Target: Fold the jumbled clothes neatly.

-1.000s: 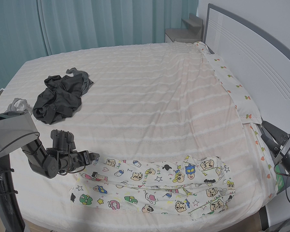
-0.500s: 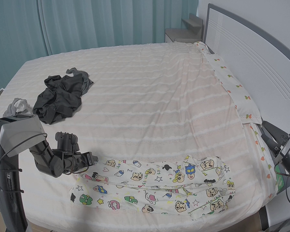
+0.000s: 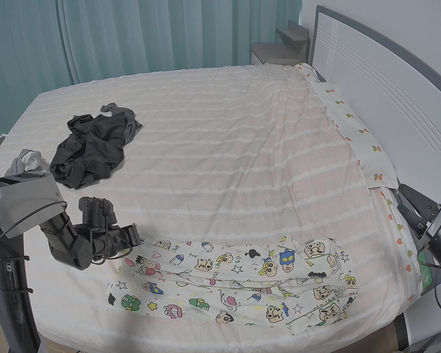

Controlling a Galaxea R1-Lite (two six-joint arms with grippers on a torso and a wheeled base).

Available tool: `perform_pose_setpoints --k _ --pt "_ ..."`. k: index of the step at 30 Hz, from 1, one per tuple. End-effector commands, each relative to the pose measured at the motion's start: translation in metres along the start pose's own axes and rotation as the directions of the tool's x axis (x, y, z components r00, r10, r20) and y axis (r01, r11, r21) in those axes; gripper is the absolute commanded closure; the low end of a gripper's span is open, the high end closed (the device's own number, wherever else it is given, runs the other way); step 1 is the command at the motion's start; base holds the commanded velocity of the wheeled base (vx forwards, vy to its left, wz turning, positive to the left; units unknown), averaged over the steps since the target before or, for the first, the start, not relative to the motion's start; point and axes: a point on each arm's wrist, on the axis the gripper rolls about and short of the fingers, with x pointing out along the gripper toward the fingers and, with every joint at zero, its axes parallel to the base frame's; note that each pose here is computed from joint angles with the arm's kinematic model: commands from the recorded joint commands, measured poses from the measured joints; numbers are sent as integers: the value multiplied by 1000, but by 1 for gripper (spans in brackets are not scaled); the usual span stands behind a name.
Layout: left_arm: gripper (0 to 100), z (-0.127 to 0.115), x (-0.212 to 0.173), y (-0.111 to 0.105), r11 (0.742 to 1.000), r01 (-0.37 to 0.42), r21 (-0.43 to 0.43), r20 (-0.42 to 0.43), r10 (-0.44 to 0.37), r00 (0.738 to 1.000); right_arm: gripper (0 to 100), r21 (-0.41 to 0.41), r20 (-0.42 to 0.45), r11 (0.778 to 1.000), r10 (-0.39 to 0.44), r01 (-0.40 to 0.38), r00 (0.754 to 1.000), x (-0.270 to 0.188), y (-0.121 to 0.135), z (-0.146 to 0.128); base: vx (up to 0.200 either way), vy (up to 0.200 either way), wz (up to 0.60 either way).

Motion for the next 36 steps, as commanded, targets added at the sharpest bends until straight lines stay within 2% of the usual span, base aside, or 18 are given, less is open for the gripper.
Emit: perform_pose_setpoints --k 1,7,8,14,19,22,23,25,28,34,36 --pt "100 4 -4 -3 1000 13 5 28 -13 1000 0 5 -12 1000 -12 12 1000 -3 -2 -3 0 0 0" --pt "100 -6 -5 1 1000 2 7 -5 -2 1000 0 5 -12 1000 -12 12 1000 -3 -2 -3 0 0 0" --pt "0 -8 -5 1 1000 1 7 -11 -1 1000 0 5 -12 1000 -12 12 1000 -3 -2 -3 0 0 0" --pt "0 -8 -2 2 1000 -5 2 -7 5 1000 0 6 -14 1000 -12 12 1000 -2 -2 -3 0 0 0" --pt "0 0 -15 16 1000 -19 -24 3 19 1000 0 5 -12 1000 -12 12 1000 -3 -2 -3 0 0 0" --pt "0 -2 -24 20 999 38 -37 -28 -39 999 0 6 -15 1000 -13 13 1000 -2 -3 -3 0 0 0" --pt "0 -5 -31 22 996 80 -40 -58 -82 995 0 7 -18 1000 -13 13 1000 -2 -3 -4 0 0 0" --pt "0 -11 -35 25 993 115 -18 -95 -116 989 0 9 -24 1000 -19 20 1000 -2 -3 -4 0 0 0" --pt "0 -18 -35 31 991 132 36 -124 -127 984 0 9 -26 1000 -15 15 1000 -3 -2 -4 0 0 0" --pt "0 -30 -23 36 991 126 41 -170 -117 978 0 4 -30 1000 16 -16 999 -6 3 -5 0 0 0" --pt "0 -35 -19 39 990 130 47 -178 -119 977 0 8 -61 1000 10 -10 998 -6 3 -9 0 0 0"
